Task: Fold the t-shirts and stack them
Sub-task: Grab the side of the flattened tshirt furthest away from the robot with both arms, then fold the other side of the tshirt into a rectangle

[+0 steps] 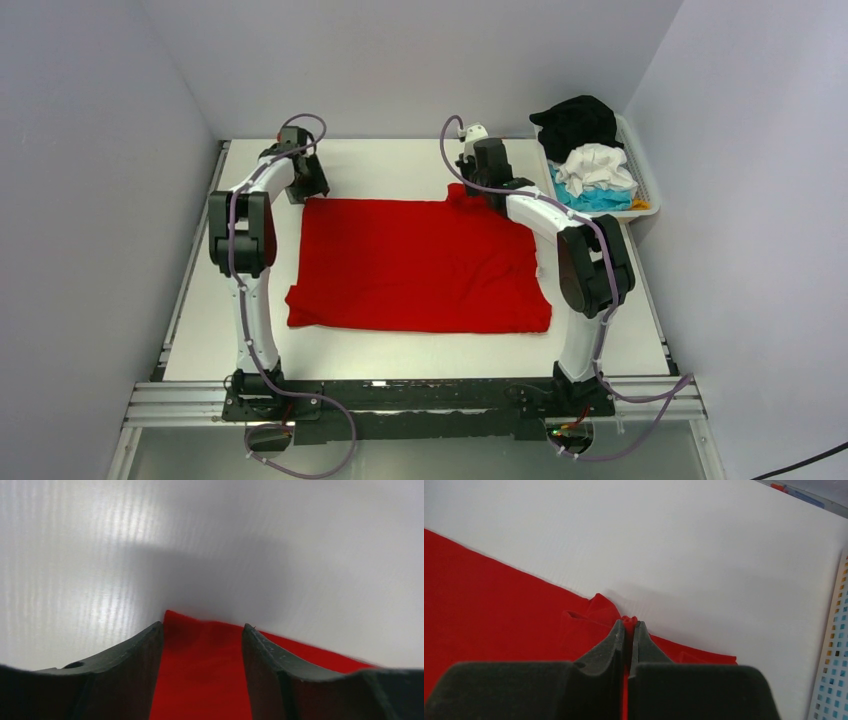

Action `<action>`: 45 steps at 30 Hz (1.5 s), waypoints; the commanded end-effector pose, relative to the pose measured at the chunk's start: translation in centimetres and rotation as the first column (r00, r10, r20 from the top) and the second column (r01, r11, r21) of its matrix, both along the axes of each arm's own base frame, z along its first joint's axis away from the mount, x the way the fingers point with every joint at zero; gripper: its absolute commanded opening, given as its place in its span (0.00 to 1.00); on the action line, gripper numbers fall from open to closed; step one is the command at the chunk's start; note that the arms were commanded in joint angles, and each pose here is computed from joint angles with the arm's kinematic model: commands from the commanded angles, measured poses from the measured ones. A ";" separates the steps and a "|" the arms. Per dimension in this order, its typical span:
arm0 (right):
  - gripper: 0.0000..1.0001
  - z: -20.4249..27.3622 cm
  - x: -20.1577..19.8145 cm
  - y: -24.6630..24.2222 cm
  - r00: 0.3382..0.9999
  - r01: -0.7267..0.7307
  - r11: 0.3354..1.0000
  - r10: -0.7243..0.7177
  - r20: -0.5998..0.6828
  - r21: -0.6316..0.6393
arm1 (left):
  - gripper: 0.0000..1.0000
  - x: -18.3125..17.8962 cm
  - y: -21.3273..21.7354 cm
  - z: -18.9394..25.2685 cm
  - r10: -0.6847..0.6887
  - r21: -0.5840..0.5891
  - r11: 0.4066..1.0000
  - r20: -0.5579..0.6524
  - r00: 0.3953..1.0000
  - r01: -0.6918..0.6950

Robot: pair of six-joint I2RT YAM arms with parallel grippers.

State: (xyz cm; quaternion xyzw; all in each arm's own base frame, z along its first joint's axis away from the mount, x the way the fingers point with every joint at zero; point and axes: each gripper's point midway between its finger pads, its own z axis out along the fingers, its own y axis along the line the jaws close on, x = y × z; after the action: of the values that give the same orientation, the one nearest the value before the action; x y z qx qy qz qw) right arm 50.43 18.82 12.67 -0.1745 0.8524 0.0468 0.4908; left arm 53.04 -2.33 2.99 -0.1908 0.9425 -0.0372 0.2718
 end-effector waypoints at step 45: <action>0.00 5.2 -15.9 -5.3 0.992 0.118 0.989 -0.121 -0.025 -0.088 | 0.00 -15.9 -5.8 9.0 -0.156 0.048 0.988 0.209 0.965 0.149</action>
State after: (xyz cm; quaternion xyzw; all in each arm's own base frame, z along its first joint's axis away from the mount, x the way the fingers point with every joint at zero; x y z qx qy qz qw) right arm 36.49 15.44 17.98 -0.1824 0.8562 0.0078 0.4833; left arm 37.78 -8.55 10.08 -0.0937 0.9371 -0.0618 0.3305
